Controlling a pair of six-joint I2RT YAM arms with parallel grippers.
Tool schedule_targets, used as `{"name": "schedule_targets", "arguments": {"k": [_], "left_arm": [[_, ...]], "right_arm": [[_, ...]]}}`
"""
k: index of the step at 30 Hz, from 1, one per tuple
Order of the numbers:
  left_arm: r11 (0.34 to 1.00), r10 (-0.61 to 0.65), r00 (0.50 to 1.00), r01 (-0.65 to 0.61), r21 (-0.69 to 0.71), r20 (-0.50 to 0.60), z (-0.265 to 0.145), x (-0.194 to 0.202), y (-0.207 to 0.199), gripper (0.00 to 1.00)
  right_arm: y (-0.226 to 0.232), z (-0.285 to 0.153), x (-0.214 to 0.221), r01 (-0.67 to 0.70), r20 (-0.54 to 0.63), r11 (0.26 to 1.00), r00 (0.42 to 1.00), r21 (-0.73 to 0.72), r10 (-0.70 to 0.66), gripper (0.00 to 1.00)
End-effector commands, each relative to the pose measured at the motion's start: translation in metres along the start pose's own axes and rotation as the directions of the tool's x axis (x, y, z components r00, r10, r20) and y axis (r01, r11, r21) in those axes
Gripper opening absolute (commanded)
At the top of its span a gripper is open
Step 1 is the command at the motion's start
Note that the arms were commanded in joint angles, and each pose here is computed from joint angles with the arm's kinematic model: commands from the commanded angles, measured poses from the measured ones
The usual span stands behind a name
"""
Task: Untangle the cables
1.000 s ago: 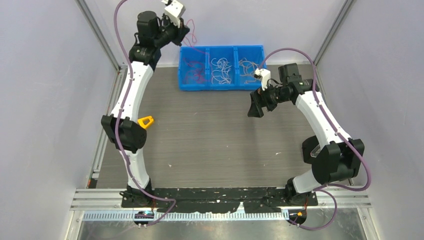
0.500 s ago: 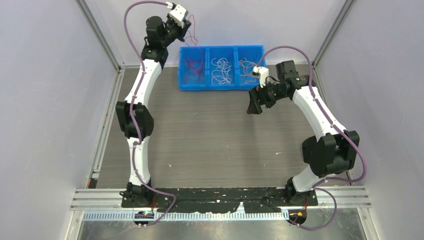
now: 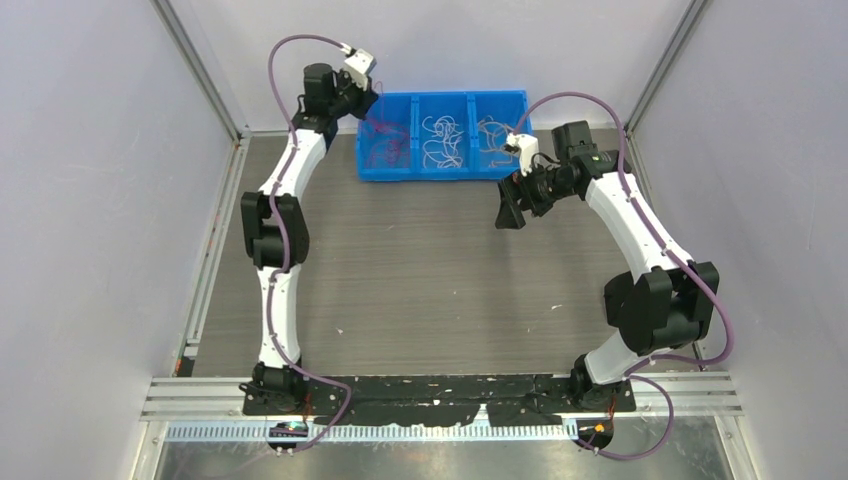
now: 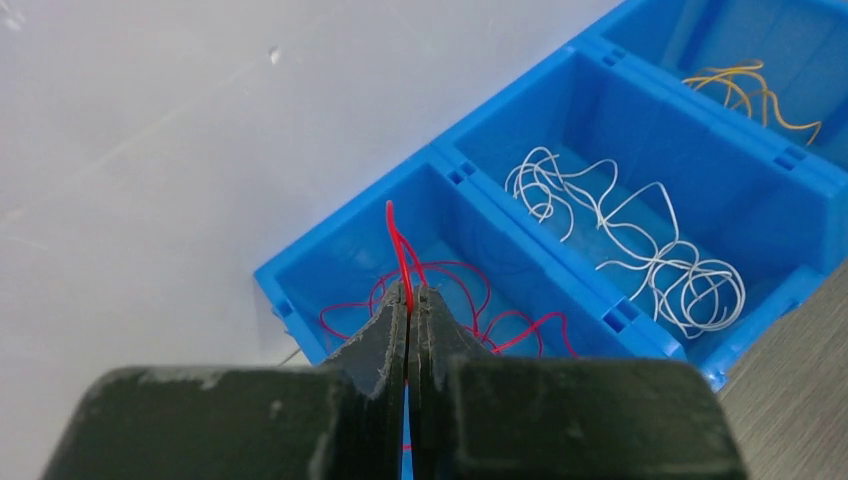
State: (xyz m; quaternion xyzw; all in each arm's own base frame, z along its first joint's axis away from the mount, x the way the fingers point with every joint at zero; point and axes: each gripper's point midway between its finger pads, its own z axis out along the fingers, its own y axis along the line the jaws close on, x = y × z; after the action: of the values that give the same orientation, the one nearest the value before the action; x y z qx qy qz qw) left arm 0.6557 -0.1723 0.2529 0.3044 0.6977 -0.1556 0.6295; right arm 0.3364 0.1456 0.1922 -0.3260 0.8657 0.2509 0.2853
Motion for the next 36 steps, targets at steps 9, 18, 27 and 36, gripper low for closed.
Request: {"name": "schedule_targets", "arguments": {"k": [9,18,27,36], "left_arm": [[0.998,-0.035,0.999,0.037,-0.053,0.032,-0.023,-0.053,0.008,0.78],[0.988,-0.041,0.986,0.016,-0.151,-0.164,-0.110,-0.087,0.002,1.00],[0.962,-0.271,0.843,0.243,-0.121,-0.465,-0.210,-0.047,-0.051,1.00],[0.879,-0.469,0.596,0.386,-0.279,-0.652,-0.293,0.043,-0.085,1.00]], "right_arm": [[0.004,-0.012,-0.004,0.040,0.024,0.999,0.999,0.017,-0.040,0.93],[0.000,-0.016,-0.019,0.040,0.077,0.999,0.996,0.028,-0.042,0.94],[-0.035,-0.037,-0.055,-0.067,0.226,0.995,0.973,0.078,0.048,0.98],[-0.085,-0.042,-0.005,-0.203,0.251,0.955,0.957,0.218,0.146,1.00]]}}
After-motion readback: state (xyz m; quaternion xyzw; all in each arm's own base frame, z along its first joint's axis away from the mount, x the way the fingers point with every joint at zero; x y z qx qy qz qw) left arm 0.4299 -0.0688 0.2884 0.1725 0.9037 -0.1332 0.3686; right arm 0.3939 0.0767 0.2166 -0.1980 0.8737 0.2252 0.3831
